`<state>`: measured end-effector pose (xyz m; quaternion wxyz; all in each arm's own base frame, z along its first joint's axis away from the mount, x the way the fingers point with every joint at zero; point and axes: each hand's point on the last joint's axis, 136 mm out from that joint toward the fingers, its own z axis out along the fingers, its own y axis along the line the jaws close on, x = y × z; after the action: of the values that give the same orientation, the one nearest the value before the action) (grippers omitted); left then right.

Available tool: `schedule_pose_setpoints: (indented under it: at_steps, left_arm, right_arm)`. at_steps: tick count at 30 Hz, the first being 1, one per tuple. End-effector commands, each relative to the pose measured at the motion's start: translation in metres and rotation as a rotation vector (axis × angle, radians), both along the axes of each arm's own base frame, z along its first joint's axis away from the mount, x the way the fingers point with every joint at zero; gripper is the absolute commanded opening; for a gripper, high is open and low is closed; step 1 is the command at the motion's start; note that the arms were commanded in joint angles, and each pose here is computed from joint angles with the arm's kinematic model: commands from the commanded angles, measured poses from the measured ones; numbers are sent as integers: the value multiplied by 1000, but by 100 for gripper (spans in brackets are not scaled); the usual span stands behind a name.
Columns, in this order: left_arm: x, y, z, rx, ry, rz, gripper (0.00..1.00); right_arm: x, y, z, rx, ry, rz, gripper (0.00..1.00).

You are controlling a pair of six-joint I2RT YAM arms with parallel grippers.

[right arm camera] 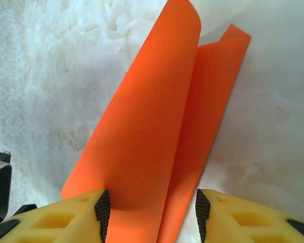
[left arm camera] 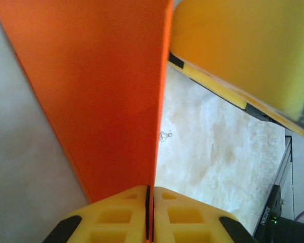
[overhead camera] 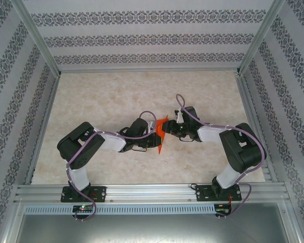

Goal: Fold a paper plane with a square sheet of paper (fold left side to right side)
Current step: Fold the wing for the fifth time at the center of the table.

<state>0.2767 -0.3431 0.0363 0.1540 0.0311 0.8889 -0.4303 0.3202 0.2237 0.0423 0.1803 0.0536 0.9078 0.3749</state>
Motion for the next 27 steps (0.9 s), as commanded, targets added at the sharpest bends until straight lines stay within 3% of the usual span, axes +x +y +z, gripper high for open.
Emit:
schedule_pose_setpoints:
  at_steps: [1, 18, 27]
  left_arm:
    - [11, -5, 9, -37, -19, 10, 13]
    - [12, 0, 17, -27, -42, 25, 29]
    - [22, 18, 41, -65, -70, 75, 51]
  right_arm:
    - [7, 6, 0, -13, 0, -10, 50]
    - [-4, -3, -37, -100, 130, -25, 49]
    - [-5, -4, -39, -107, 137, -26, 49]
